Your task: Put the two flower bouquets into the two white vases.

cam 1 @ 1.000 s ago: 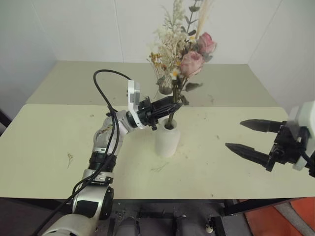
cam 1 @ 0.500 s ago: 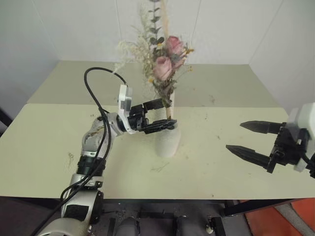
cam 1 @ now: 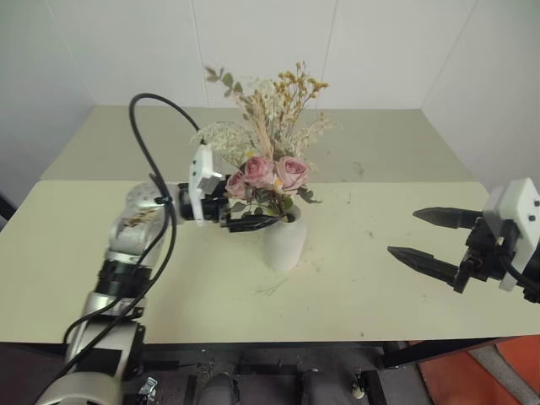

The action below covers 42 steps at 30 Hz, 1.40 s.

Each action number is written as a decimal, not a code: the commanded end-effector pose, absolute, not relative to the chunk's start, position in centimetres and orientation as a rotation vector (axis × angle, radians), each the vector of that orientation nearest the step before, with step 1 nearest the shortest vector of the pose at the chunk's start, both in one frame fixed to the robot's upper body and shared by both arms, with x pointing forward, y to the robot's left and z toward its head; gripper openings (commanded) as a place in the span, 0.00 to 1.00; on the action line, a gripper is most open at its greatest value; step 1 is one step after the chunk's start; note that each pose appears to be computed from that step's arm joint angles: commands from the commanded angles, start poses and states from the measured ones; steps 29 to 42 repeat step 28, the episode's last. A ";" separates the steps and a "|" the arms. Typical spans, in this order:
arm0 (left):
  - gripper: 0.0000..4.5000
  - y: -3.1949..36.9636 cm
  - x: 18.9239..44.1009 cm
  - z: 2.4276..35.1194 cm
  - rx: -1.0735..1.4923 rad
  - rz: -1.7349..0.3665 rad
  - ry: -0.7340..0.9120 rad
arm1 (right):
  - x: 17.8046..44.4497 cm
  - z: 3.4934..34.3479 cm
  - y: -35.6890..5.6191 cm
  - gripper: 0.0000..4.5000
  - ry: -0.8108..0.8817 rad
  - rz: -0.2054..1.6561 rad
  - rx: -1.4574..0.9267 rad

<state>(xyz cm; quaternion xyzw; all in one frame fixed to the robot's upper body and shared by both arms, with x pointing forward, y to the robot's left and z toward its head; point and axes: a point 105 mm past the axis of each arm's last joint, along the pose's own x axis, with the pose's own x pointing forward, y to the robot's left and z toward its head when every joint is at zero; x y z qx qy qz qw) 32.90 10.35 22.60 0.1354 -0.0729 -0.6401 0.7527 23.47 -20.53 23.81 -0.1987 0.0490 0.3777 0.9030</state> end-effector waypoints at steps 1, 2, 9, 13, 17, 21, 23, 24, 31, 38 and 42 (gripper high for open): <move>0.99 12.9 32.2 23.0 0.362 -1.351 -0.116 | 23.4 24.8 -20.8 1.00 0.062 0.752 -0.449; 0.99 13.9 32.2 22.8 0.386 -1.315 -0.092 | 23.4 24.7 -20.9 1.00 0.066 0.751 -0.450; 0.99 20.2 29.9 24.2 0.453 -1.126 -0.073 | 23.5 25.0 -21.8 1.00 0.067 0.736 -0.466; 0.99 23.1 28.9 26.6 0.441 -0.993 -0.162 | 23.5 25.8 -22.9 1.00 0.043 0.710 -0.397; 0.99 24.6 28.1 28.6 0.488 -0.911 -0.241 | 23.3 26.2 -24.2 1.00 0.003 0.699 -0.395; 0.99 25.2 27.9 29.0 0.485 -0.893 -0.266 | 24.1 26.1 -25.5 1.00 0.006 0.637 -0.436; 0.99 25.4 28.0 28.5 0.528 -0.876 -0.262 | 24.2 25.7 -25.5 1.00 0.021 0.652 -0.445; 0.99 25.5 28.1 28.2 0.547 -0.868 -0.260 | 24.1 25.6 -25.4 1.00 0.025 0.662 -0.446; 0.99 25.9 28.3 28.4 0.539 -0.823 -0.290 | 24.4 25.5 -25.0 1.00 0.058 0.665 -0.399; 0.99 25.9 28.3 28.4 0.539 -0.823 -0.290 | 24.4 25.5 -25.0 1.00 0.058 0.665 -0.399; 0.99 25.9 28.3 28.4 0.539 -0.823 -0.290 | 24.4 25.5 -25.0 1.00 0.058 0.665 -0.399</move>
